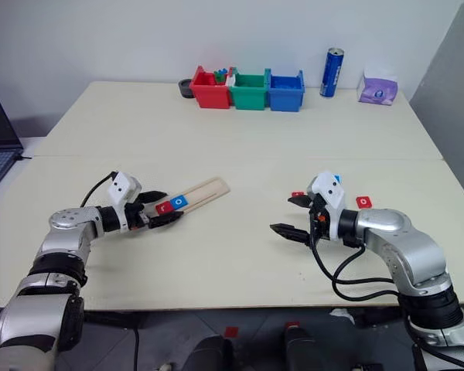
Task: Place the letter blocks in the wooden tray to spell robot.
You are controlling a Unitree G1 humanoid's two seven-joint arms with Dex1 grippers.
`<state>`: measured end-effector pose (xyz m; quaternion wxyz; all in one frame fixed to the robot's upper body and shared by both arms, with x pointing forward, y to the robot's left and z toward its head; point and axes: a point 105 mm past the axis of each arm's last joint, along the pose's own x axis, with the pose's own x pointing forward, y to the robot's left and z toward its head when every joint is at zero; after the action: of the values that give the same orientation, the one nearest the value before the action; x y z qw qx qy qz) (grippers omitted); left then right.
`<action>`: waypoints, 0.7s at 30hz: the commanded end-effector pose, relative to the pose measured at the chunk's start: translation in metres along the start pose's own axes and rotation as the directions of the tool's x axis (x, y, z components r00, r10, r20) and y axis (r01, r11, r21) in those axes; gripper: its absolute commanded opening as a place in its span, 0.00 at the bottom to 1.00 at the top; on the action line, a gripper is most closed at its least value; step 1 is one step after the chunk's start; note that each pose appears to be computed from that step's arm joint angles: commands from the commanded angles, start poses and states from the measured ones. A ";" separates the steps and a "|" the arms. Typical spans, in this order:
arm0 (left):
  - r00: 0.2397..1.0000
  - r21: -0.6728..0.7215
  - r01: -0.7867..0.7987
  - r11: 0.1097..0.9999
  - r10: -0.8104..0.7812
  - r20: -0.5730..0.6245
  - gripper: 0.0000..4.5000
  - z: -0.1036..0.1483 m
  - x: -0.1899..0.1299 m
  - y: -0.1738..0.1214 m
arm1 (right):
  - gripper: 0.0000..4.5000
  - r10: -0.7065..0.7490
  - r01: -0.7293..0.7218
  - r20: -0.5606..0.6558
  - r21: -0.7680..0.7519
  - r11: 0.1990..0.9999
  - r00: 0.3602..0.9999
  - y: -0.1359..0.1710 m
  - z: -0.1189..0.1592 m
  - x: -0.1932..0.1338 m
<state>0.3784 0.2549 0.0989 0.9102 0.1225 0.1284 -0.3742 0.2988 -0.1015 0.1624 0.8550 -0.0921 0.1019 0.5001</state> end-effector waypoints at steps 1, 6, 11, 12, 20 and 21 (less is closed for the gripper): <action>0.997 -0.003 0.042 0.999 -0.043 -0.066 1.00 -0.009 -0.002 -0.003 | 1.00 0.000 0.002 0.047 -0.036 0.999 0.999 0.003 0.015 -0.002; 0.982 -0.019 0.102 0.995 -0.104 -0.159 1.00 -0.025 -0.008 -0.008 | 1.00 -0.011 0.013 0.058 -0.034 0.999 0.998 0.000 0.018 -0.001; 0.977 -0.001 0.110 0.994 -0.108 -0.184 1.00 -0.026 -0.010 -0.007 | 1.00 -0.016 0.018 0.063 -0.033 0.999 0.998 0.000 0.019 0.001; 0.976 0.004 0.108 0.994 -0.105 -0.190 1.00 -0.026 -0.010 -0.006 | 1.00 -0.017 0.019 0.064 -0.033 0.999 0.998 0.000 0.019 0.001; 0.976 0.024 0.108 0.994 -0.102 -0.191 0.81 -0.024 -0.009 -0.005 | 1.00 -0.035 0.037 0.074 -0.031 0.999 0.997 -0.002 0.019 0.002; 0.977 0.027 0.110 0.994 -0.103 -0.189 0.76 -0.024 -0.009 -0.005 | 1.00 -0.037 0.039 0.075 -0.030 0.999 0.997 -0.002 0.019 0.002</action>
<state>0.3741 0.2592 0.0953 0.8803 0.1694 0.1733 -0.4077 0.3031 -0.0963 0.1678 0.8642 -0.0836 0.0867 0.4885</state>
